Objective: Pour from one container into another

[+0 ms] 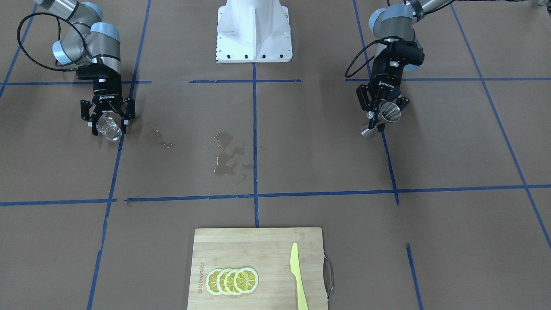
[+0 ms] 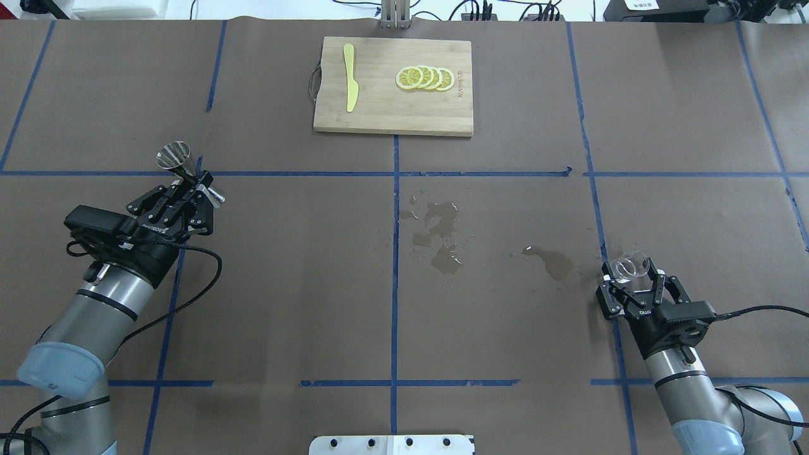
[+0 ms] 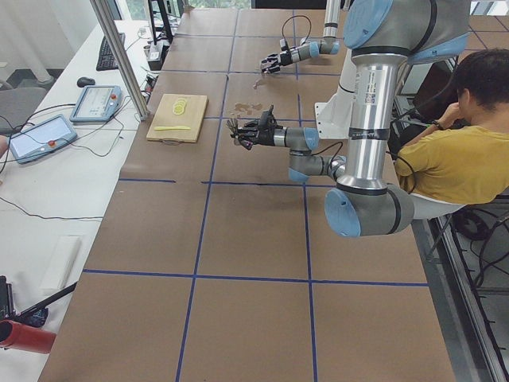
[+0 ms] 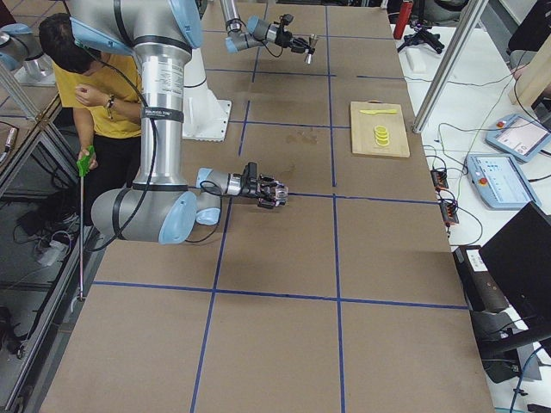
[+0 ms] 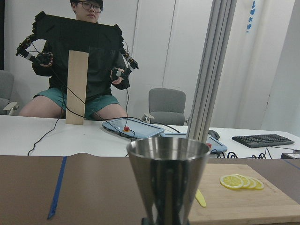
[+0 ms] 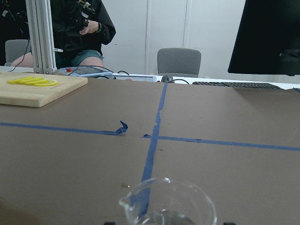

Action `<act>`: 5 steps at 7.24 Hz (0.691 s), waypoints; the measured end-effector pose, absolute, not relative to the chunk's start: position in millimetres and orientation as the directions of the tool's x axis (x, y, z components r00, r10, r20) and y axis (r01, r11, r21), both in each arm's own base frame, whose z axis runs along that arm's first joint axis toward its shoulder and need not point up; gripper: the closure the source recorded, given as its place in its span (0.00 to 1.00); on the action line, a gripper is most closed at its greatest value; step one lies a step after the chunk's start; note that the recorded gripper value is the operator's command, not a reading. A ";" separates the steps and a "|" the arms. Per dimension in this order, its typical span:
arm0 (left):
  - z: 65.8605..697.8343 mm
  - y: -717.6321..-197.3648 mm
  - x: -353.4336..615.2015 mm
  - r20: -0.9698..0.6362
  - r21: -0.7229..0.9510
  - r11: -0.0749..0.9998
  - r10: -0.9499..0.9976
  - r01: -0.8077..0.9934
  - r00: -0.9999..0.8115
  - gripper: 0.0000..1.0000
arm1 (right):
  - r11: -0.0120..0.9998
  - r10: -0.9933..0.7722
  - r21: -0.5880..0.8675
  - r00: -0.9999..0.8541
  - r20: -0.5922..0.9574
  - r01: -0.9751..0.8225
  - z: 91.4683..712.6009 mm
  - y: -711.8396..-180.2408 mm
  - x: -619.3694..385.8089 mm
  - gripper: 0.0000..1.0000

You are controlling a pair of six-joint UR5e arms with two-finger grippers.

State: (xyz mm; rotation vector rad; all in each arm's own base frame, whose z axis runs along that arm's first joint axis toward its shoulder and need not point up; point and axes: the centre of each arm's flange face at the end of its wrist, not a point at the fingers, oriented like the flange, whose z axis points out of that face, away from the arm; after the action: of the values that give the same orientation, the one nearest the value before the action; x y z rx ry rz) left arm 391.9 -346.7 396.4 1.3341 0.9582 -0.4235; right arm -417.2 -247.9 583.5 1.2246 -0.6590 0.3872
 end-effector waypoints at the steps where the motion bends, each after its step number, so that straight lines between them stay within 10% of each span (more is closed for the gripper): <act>1: 396.2 -346.7 391.8 -0.782 0.621 0.234 0.252 0.748 0.570 1.00 | 0.310 -0.073 0.738 0.759 0.647 -0.600 586.0 -247.4 -417.7 0.41; 5: 391.1 -346.0 389.7 -0.787 0.614 0.232 0.255 0.754 0.562 1.00 | 0.314 -0.076 0.743 0.764 0.640 -0.591 591.0 -245.2 -418.9 0.88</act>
State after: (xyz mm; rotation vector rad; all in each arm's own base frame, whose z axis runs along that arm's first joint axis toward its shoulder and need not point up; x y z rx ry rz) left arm 389.7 -346.0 391.1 1.3361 0.9686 -0.4299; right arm -418.9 -245.2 591.0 1.2229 -0.6500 0.3729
